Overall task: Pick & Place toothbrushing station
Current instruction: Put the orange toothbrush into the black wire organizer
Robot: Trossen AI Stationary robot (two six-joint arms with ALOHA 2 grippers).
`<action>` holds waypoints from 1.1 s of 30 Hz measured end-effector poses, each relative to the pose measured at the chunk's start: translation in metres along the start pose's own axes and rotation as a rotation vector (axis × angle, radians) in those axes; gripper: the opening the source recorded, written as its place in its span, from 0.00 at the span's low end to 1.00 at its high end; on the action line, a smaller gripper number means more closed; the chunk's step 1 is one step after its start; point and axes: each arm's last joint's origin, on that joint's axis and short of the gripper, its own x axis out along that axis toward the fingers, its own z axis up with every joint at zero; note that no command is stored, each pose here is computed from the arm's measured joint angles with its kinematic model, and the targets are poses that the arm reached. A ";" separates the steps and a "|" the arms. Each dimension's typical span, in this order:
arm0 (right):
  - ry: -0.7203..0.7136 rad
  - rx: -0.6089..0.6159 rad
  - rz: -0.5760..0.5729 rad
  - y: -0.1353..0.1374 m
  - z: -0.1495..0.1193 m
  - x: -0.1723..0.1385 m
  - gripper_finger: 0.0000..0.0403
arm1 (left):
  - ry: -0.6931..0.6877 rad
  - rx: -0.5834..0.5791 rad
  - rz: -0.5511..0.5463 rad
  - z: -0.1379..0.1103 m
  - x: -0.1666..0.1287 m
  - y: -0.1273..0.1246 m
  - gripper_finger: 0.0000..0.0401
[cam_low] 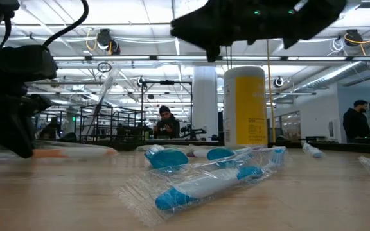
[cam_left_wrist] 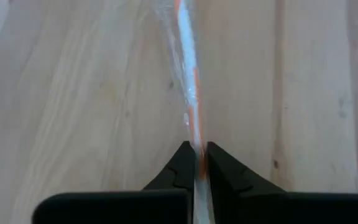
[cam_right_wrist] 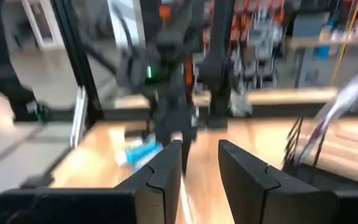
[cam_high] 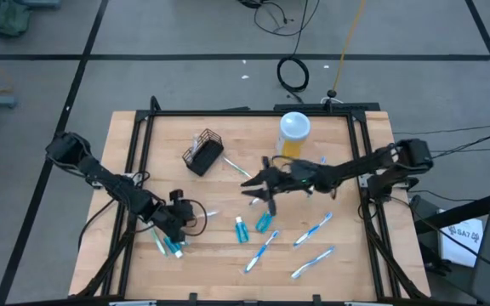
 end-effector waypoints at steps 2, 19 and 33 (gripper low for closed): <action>0.091 0.032 -0.009 -0.001 -0.003 0.012 0.26 | -0.004 0.062 0.000 0.004 -0.002 -0.002 0.03; 0.267 0.161 0.088 -0.015 -0.033 0.058 0.44 | -0.125 0.885 0.366 0.075 -0.025 -0.002 0.06; 0.234 0.264 0.021 -0.021 -0.029 0.058 0.41 | -0.098 1.251 0.619 0.104 -0.024 0.021 0.06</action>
